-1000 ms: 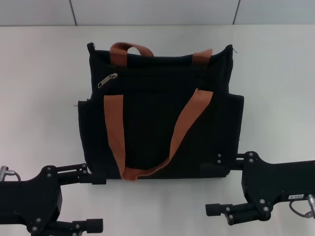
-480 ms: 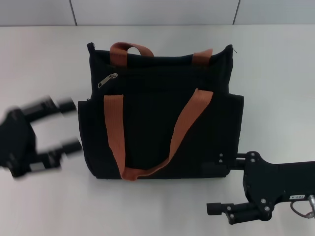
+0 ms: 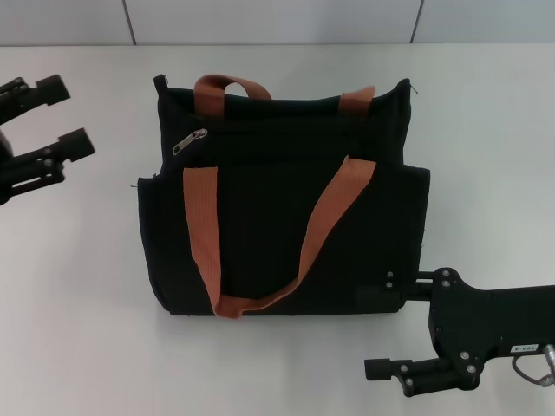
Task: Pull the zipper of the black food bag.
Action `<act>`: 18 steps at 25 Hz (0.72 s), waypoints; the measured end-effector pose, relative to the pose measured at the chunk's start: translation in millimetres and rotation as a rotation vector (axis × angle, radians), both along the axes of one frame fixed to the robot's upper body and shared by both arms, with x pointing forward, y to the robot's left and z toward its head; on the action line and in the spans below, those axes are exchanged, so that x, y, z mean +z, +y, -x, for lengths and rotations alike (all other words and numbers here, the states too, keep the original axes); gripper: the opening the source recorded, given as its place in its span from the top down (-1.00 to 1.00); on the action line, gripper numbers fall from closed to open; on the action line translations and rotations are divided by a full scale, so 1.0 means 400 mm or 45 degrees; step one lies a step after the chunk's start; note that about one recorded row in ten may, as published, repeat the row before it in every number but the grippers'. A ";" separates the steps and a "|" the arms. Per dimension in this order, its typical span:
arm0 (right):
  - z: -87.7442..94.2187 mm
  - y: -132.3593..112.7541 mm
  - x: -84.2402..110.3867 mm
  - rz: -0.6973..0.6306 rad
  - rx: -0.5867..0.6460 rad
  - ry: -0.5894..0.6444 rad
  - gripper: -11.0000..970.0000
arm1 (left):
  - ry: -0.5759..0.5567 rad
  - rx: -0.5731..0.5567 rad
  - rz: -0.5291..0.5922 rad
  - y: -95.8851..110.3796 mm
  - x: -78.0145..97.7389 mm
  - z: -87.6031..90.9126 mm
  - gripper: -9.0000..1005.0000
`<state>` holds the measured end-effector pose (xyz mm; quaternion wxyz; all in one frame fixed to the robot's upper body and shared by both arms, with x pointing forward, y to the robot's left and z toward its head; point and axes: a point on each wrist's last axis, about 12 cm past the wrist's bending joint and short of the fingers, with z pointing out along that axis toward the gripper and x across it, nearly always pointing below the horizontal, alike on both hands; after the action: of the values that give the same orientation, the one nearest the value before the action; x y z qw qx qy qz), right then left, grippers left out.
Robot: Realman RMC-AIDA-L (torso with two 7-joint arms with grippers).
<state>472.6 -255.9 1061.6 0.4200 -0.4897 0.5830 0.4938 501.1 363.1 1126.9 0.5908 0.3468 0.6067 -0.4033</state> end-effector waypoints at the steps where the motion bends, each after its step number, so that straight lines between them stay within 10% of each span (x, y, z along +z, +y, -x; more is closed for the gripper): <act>1: 0.000 0.000 0.000 0.000 0.000 0.000 -0.57 | 0.000 0.000 0.000 0.000 0.000 0.000 -0.62; 18: 0.000 -0.002 0.000 0.002 0.001 0.000 -0.56 | 0.074 -0.056 -0.315 -0.092 -0.041 -0.096 -0.62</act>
<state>472.6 -256.6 1061.7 0.4197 -0.4902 0.5831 0.4935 539.5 326.4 1110.7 0.5166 0.4183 0.6609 -0.3483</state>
